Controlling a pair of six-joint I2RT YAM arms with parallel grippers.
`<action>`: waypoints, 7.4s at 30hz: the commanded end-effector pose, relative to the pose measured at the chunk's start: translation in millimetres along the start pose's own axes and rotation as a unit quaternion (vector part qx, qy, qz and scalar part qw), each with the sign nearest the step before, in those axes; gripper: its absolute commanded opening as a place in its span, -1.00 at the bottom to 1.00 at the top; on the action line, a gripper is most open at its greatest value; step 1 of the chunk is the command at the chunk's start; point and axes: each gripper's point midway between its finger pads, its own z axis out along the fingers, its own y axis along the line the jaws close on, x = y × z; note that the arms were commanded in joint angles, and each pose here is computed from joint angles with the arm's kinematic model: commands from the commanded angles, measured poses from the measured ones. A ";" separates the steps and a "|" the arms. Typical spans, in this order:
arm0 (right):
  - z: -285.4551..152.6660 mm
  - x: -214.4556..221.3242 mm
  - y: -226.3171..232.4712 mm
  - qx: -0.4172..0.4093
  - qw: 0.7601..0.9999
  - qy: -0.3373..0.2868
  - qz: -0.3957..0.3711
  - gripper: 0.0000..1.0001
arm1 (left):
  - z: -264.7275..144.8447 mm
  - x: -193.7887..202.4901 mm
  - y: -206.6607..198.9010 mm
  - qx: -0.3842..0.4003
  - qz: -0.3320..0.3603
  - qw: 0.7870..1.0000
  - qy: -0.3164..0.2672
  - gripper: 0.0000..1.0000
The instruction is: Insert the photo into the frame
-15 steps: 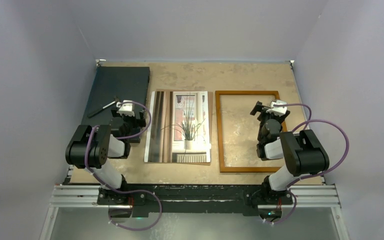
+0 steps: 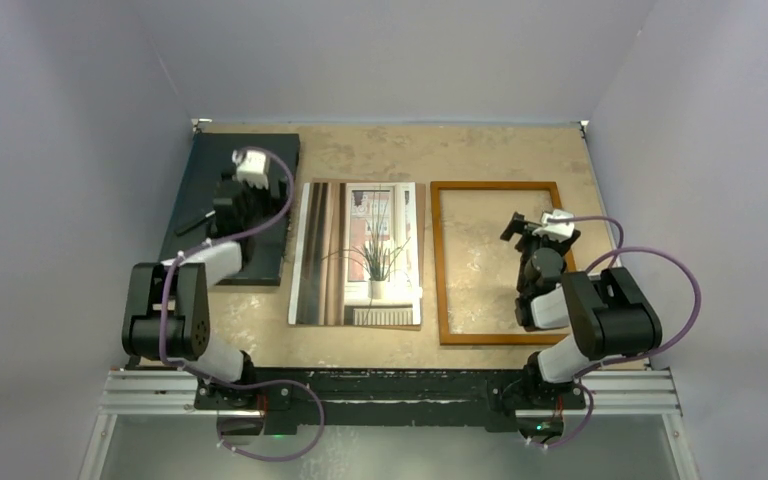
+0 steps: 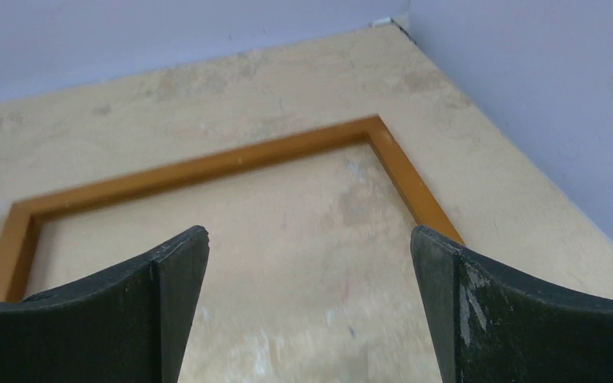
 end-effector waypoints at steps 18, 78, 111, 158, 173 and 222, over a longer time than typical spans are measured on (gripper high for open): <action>15.9 -105.4 49.8 -0.023 0.962 0.127 0.242 0.98 | -12.0 -135.2 17.4 0.001 -0.015 0.986 0.168 1.00; -68.6 -106.0 265.9 -0.215 0.905 0.355 0.097 -1.00 | -28.8 -70.9 -48.2 0.105 -0.138 0.960 0.222 1.00; -148.4 -374.2 314.8 -0.562 0.591 0.270 0.512 -1.00 | -25.5 -92.1 -286.3 0.409 -0.270 0.850 0.192 1.00; -67.6 -207.8 241.7 -0.276 0.851 0.343 0.285 -0.54 | 1.3 -44.9 -190.1 0.248 -0.211 0.922 0.208 -0.56; -36.0 -143.2 172.4 -0.262 0.813 0.414 0.315 -1.00 | 7.7 0.0 -154.8 0.181 -0.026 0.954 0.237 0.39; -35.9 -1.8 210.8 -0.064 0.903 0.422 0.053 0.98 | 5.2 -51.0 -125.8 0.184 0.031 0.951 0.249 0.42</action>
